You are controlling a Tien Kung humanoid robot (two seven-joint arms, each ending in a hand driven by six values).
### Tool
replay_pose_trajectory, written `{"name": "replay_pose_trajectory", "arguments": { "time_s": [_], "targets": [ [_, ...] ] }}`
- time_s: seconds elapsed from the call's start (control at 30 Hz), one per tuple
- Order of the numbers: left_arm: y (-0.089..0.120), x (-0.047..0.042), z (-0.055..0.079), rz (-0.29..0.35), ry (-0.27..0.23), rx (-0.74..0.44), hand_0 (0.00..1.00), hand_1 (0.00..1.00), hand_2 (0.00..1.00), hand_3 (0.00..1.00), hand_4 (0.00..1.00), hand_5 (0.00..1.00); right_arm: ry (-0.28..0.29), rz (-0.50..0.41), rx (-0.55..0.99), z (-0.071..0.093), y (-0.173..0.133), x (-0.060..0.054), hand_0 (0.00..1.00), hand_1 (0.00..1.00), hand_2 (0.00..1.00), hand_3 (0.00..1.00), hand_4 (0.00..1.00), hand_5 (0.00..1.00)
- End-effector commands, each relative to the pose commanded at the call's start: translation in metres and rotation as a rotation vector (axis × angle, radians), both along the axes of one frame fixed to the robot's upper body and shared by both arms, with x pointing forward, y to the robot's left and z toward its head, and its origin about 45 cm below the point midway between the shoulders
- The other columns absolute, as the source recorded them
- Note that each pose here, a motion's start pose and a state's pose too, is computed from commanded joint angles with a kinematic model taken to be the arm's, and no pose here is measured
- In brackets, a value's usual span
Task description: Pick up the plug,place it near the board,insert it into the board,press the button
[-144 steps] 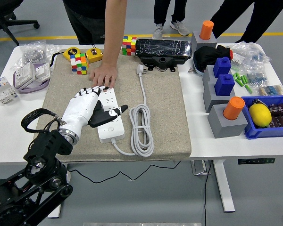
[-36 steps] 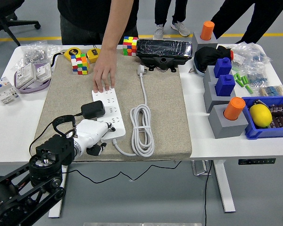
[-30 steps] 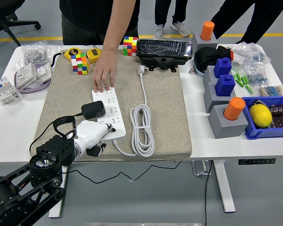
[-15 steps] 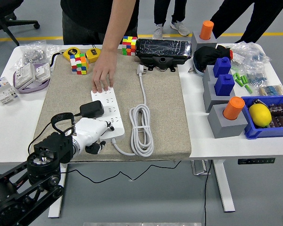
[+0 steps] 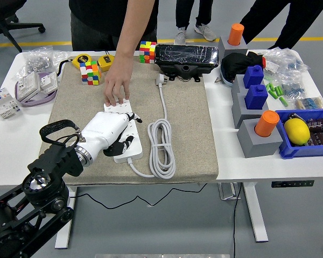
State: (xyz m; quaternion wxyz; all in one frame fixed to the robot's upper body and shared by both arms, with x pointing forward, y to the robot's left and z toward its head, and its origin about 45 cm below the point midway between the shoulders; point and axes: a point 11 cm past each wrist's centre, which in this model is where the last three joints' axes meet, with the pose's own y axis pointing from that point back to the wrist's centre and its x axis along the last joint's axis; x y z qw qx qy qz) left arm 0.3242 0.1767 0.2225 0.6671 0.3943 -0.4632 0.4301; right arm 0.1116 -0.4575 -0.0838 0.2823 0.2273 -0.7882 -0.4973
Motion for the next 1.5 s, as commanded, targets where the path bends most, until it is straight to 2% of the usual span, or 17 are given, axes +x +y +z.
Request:
{"name": "replay_pose_trajectory", "arguments": {
  "time_s": [0.03,0.07,0.27,0.3,0.47,0.53,0.67,0.7,0.83,0.87,1.07,1.1,1.23,1.27,1.43,1.5],
  "targets": [
    [0.0,0.0003,0.001,0.003,-0.006,-0.005,0.323,0.279,0.398,0.704,0.823,0.189,0.0,0.0,0.0,0.0,0.0,0.0,0.786,0.694,0.712,0.759,0.998,0.998],
    [0.001,0.0005,-0.001,0.007,0.0,-0.001,0.86,0.935,0.942,0.942,0.998,0.537,0.001,0.0,0.0,0.0,0.0,0.0,0.786,0.694,0.712,0.759,0.998,0.998],
    [0.003,-0.0012,-0.008,0.016,0.024,0.01,0.86,0.935,0.942,0.942,0.998,0.537,0.002,0.0,-0.001,0.0,0.0,-0.001,0.786,0.694,0.712,0.759,0.998,0.998],
    [0.003,-0.0014,-0.008,0.016,0.025,0.01,0.998,0.998,0.998,0.998,0.998,0.615,0.003,0.0,-0.001,0.0,0.0,-0.001,0.786,0.694,0.712,0.759,0.998,0.998],
    [0.004,-0.0021,-0.008,0.021,0.029,0.015,0.998,0.998,0.998,0.998,0.998,0.615,0.007,0.0,-0.001,-0.001,0.0,-0.003,0.786,0.694,0.712,0.759,0.998,0.998],
    [0.004,-0.0024,-0.009,0.021,0.032,0.019,0.998,0.998,0.998,0.994,0.998,0.654,0.007,-0.001,-0.001,0.0,0.0,-0.003,0.787,0.694,0.712,0.759,0.998,0.998],
    [0.007,-0.004,-0.013,0.028,0.062,0.046,0.998,0.998,0.998,0.994,0.998,0.654,0.009,-0.003,-0.001,-0.001,-0.001,-0.003,0.787,0.694,0.712,0.759,0.998,0.998],
    [0.009,-0.0044,-0.015,0.031,0.075,0.057,0.714,0.752,0.746,0.989,0.998,0.603,0.009,-0.003,-0.001,-0.001,-0.001,-0.003,0.787,0.694,0.712,0.759,0.998,0.998],
    [0.016,-0.0041,-0.023,0.056,0.141,0.115,0.714,0.752,0.746,0.989,0.998,0.603,0.013,-0.003,0.0,-0.001,0.0,-0.005,0.787,0.694,0.712,0.759,0.998,0.998],
    [0.017,-0.004,-0.024,0.057,0.147,0.121,0.323,0.275,0.321,0.962,0.713,0.195,0.013,-0.003,0.0,-0.001,0.0,-0.005,0.786,0.694,0.712,0.759,0.998,0.998],
    [0.019,-0.0044,-0.031,0.047,0.199,0.172,0.323,0.275,0.321,0.962,0.713,0.195,0.008,-0.004,-0.003,0.0,-0.001,-0.003,0.786,0.694,0.712,0.759,0.998,0.998],
    [0.019,-0.0046,-0.032,0.046,0.202,0.174,0.198,0.054,0.133,0.897,0.524,0.002,0.007,-0.004,-0.003,0.0,-0.001,-0.003,0.787,0.694,0.712,0.759,0.998,0.998],
    [0.018,-0.0047,-0.033,0.038,0.224,0.198,0.198,0.054,0.133,0.897,0.524,0.002,0.007,-0.004,0.0,0.0,-0.001,-0.003,0.787,0.694,0.712,0.759,0.998,0.998],
    [0.019,-0.0046,-0.034,0.038,0.229,0.204,0.169,0.011,0.096,0.854,0.382,0.002,0.007,-0.004,0.001,0.0,-0.001,-0.003,0.787,0.694,0.712,0.759,0.998,0.998],
    [0.02,-0.0054,-0.038,0.035,0.253,0.226,0.169,0.011,0.096,0.854,0.382,0.002,0.003,-0.003,0.0,0.0,-0.001,-0.001,0.787,0.694,0.712,0.759,0.998,0.998],
    [0.02,-0.0067,-0.042,0.032,0.27,0.239,0.165,0.002,0.089,0.844,0.346,0.002,0.001,-0.003,-0.001,0.0,-0.001,-0.001,0.786,0.694,0.712,0.758,0.998,0.998]
  ]
}}
